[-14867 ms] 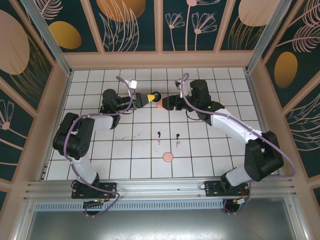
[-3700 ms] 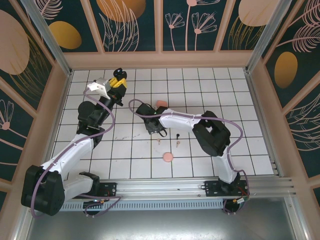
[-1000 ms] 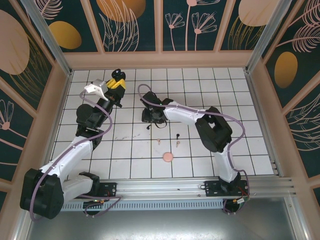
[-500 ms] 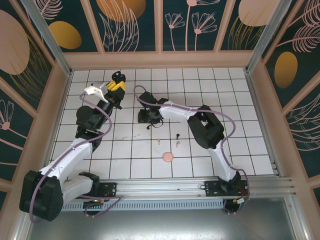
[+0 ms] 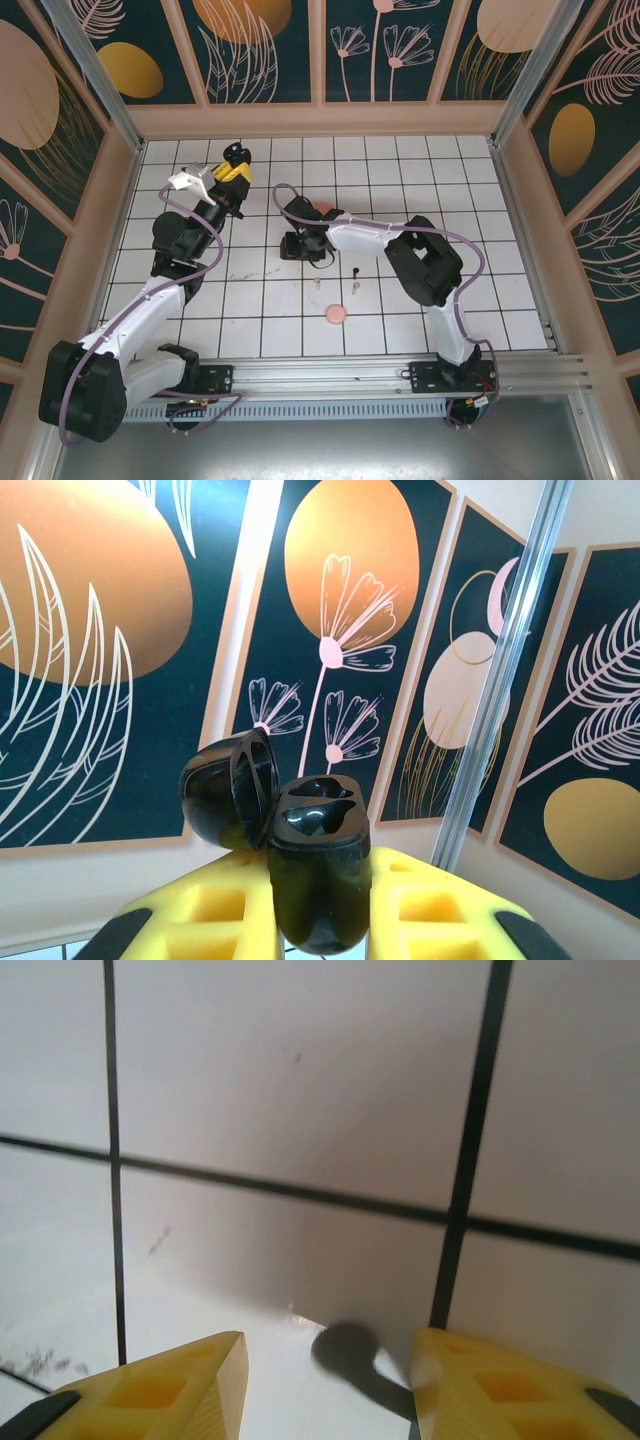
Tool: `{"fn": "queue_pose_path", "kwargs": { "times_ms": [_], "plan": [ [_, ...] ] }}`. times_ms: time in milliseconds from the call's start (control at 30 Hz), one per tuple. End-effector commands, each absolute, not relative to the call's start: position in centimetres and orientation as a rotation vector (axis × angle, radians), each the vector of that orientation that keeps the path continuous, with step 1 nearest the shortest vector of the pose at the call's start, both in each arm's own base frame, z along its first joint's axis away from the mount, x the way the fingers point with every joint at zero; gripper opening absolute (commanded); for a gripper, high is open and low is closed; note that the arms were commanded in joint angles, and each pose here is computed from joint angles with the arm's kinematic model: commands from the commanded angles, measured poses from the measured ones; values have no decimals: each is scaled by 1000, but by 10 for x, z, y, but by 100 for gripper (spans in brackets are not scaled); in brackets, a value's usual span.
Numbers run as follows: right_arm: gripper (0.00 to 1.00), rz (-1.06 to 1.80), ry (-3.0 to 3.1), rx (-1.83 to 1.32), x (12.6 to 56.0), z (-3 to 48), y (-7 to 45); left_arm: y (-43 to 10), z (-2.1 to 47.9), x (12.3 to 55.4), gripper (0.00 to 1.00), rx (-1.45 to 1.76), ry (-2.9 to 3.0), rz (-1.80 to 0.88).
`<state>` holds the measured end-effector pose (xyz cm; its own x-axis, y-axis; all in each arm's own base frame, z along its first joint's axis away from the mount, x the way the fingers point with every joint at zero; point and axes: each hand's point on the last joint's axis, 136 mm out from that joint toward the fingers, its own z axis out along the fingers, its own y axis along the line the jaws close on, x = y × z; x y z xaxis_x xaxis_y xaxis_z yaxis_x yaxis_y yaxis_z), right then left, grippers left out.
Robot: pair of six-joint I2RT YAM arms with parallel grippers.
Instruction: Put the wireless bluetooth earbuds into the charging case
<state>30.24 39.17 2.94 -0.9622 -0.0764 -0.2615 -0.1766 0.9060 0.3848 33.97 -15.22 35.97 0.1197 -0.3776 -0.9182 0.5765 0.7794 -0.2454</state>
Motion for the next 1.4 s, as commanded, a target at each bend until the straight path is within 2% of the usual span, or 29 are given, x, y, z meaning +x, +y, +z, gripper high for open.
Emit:
{"fn": "queue_pose_path", "kwargs": {
  "times_ms": [0,133,500,733,1100,1367],
  "plan": [
    [47,694,2806,-217,284,51,403,-148,372,336,0,175,1224,-706],
    [47,668,2791,-209,279,60,399,-148,372,336,0,176,1225,-706],
    [48,264,2783,-6,310,62,361,-145,375,332,0,171,1215,-692],
    [46,311,2804,80,313,51,374,-145,377,331,0,174,1209,-693],
    [35,313,2833,127,313,35,378,-144,376,329,0,172,1204,-696],
    [31,319,2851,126,314,29,383,-142,375,326,0,166,1198,-694]
  ]
}}
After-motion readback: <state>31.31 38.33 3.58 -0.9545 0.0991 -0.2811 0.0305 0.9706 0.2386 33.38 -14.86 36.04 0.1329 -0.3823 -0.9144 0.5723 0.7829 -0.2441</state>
